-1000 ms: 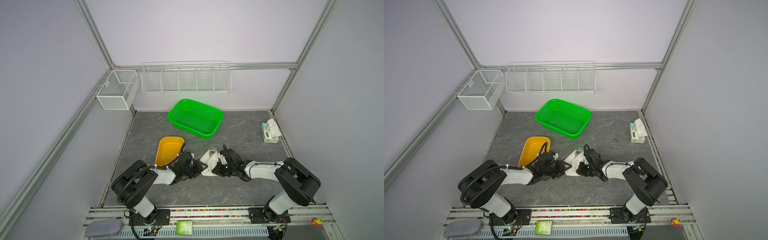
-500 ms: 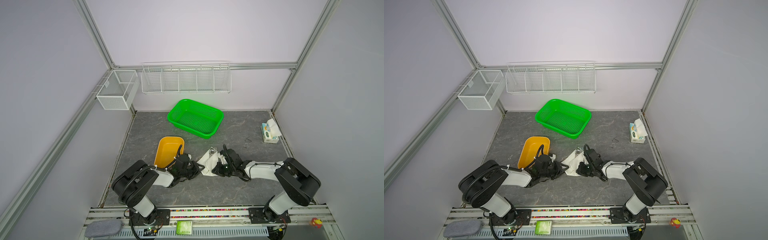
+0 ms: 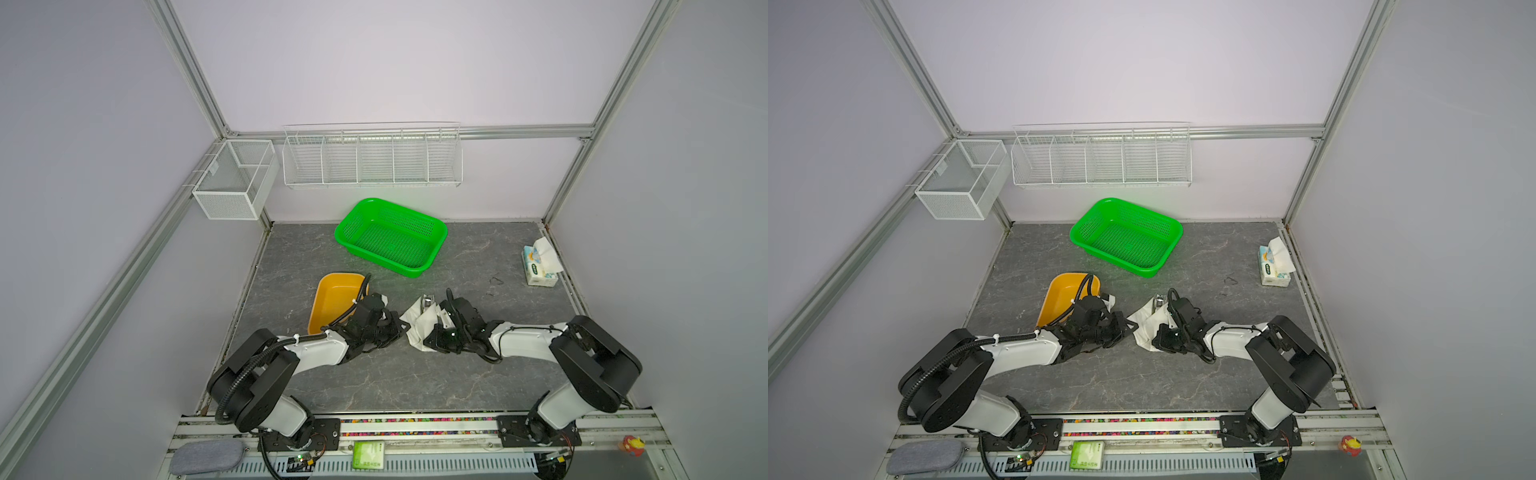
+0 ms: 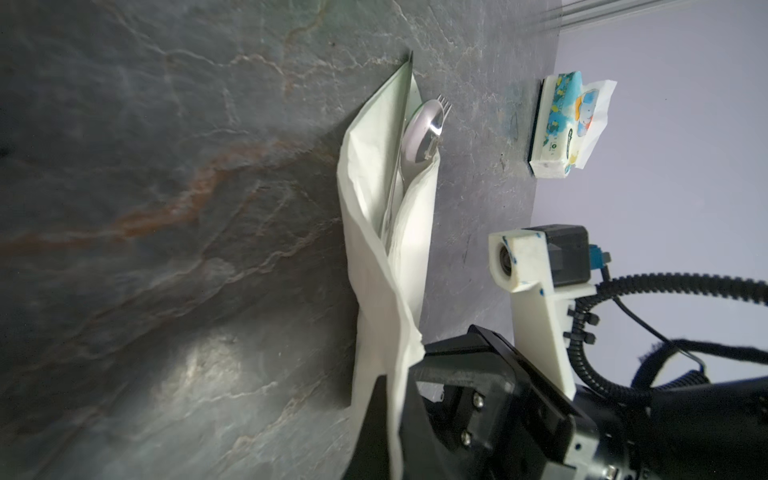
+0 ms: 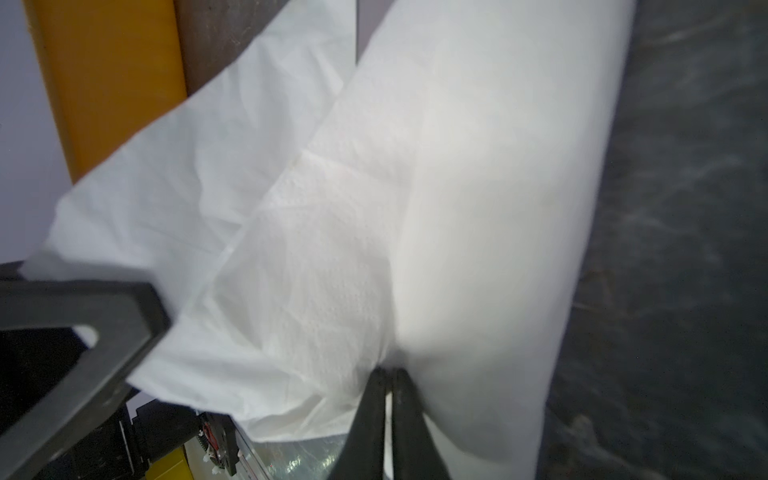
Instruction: Place the utensils on the paper napkin and roll it up
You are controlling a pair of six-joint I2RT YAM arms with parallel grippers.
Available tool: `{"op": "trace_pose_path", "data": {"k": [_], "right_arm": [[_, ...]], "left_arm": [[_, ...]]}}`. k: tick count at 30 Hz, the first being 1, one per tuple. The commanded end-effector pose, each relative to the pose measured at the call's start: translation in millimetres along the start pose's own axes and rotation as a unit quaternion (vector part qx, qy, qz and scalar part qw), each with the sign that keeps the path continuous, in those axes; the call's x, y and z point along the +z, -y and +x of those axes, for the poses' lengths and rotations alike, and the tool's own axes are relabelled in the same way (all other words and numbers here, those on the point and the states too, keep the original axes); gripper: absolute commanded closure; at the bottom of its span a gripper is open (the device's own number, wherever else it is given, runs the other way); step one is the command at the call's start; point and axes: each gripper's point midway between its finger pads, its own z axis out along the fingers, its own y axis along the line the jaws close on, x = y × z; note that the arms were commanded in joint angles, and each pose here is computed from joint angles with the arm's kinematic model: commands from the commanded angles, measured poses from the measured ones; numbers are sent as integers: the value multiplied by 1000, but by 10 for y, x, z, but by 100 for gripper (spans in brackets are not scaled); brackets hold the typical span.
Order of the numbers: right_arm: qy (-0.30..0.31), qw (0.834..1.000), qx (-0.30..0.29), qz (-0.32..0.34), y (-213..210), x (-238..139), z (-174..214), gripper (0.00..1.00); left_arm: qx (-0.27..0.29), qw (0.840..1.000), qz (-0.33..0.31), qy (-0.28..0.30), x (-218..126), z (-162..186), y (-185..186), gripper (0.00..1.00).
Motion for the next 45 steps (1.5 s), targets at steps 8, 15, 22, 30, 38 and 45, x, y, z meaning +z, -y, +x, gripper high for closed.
{"op": "trace_pose_path", "data": {"k": [8,15,22,30,38,45], "right_arm": [[-13,999,21,30,170,0,103,90],[-15,999,21,33,194,3,120,89],[-12,999,22,32,199,10,117,89],[-11,999,21,27,187,8,118,88],[23,1000,9,-15,-20,-109,-6,85],[28,999,16,-6,36,-182,23,85]], "left_arm": [[55,998,-13,-26,54,22,174,99],[78,996,-1,-50,118,89,327,99],[99,991,4,-89,264,216,393,100],[92,990,15,-108,415,257,461,100],[79,991,-2,-107,485,277,353,100],[75,991,-7,-112,562,276,311,100]]}}
